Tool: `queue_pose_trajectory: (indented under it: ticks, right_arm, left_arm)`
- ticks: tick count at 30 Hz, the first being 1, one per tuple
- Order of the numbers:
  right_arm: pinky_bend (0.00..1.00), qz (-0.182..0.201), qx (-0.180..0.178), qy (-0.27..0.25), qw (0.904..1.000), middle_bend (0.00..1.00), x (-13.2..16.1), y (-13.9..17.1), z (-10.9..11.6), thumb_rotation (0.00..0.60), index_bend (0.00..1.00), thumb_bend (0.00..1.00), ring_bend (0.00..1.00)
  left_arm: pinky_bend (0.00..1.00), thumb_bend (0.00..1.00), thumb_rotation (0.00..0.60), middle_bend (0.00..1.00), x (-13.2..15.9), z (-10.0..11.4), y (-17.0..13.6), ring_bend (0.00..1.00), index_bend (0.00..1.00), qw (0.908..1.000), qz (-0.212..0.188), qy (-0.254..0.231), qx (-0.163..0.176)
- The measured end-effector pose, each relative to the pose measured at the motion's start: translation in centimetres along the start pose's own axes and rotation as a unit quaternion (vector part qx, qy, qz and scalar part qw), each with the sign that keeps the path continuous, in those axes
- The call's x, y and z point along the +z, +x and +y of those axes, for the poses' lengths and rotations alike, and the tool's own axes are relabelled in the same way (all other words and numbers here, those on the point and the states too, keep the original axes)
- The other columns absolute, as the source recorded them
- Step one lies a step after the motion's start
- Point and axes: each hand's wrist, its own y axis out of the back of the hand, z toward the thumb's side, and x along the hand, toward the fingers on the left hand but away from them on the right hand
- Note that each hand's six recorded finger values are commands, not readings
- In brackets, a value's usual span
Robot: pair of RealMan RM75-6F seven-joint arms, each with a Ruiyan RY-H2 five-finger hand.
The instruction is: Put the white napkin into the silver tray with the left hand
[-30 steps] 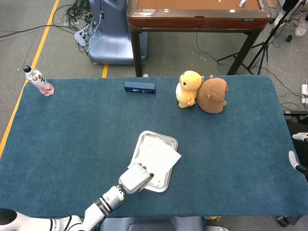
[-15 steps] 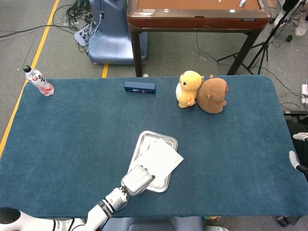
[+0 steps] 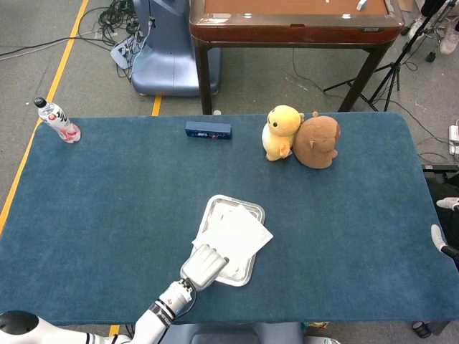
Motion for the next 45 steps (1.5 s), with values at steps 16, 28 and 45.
queue_pose_trajectory:
  ticks: [16,28,45]
  right_arm:
    - [0.3,0.0,0.002,0.003,1.0,0.31,0.0,0.0,-0.1,0.6,0.33,0.39,0.16]
    - [0.3,0.0,0.002,0.002,1.0,0.31,0.0,0.0,-0.2,0.6,0.33,0.39,0.16]
    - [0.3,-0.001,0.004,0.002,1.0,0.31,0.0,-0.1,-0.3,0.6,0.33,0.39,0.16]
  left_arm:
    - [0.65,0.72,0.6,0.92,-1.5,-0.5,0.4,0.63,0.62,0.9992,0.04,0.004,-0.002]
    - [0.65,0.72,0.6,0.92,-0.9,-0.3,0.2,0.63,0.62,0.9993,0.038,-0.001,0.003]
    - [0.66,0.73,0.6,0.93,-0.4,0.0,-0.1,0.64,0.36,0.9998,0.019,0.005,0.008]
